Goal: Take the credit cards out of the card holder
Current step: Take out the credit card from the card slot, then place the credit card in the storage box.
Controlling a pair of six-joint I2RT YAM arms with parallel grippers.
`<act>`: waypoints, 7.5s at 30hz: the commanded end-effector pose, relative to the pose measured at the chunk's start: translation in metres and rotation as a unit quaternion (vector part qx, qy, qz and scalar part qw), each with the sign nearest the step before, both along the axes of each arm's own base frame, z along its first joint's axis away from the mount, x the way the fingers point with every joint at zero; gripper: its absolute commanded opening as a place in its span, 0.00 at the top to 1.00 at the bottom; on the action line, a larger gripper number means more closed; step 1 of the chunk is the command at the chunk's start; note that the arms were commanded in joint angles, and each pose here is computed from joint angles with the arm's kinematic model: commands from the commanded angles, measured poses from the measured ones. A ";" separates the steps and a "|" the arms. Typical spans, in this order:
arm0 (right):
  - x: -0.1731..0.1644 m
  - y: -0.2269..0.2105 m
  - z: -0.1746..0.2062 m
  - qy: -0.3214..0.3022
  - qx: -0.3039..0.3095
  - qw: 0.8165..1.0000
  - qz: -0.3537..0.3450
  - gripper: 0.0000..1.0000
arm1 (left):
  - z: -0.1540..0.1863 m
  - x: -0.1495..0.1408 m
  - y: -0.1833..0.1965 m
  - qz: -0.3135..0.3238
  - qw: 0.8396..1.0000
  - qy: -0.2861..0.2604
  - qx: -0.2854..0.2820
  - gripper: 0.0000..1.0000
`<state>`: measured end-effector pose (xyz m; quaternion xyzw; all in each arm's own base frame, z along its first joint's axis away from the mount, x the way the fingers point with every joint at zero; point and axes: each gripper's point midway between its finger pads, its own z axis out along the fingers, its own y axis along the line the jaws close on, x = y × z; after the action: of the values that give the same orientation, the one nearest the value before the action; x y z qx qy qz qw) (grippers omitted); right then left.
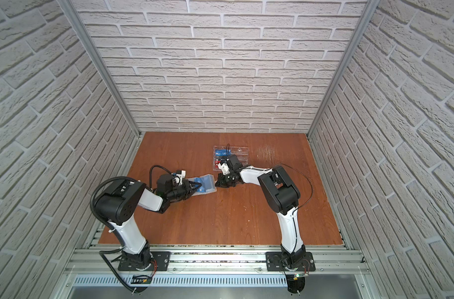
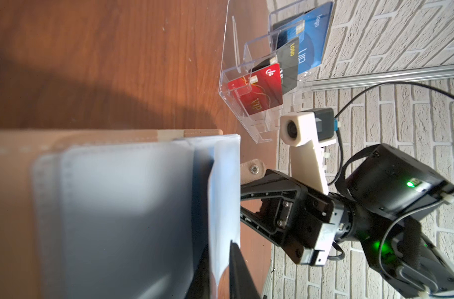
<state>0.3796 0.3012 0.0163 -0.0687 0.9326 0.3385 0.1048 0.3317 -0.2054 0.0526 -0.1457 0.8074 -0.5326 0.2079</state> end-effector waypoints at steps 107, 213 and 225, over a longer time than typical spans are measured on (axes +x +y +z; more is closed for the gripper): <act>-0.024 -0.179 0.177 -0.212 -0.071 0.959 -0.175 0.00 | 0.070 0.169 -0.127 -0.485 0.454 -0.532 0.525 1.00; 0.011 -0.164 0.159 -0.172 -0.019 0.966 -0.190 0.00 | 0.143 0.223 -0.041 0.052 0.925 -0.201 0.317 0.02; 0.010 -0.165 0.149 -0.164 -0.026 0.968 -0.190 0.00 | 0.129 0.209 -0.082 0.037 0.958 -0.154 0.240 0.02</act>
<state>0.3819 0.1355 0.1589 0.0544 0.9136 0.2672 0.3016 0.5381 -0.2742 0.1665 -0.0275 0.8775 -0.3001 0.3730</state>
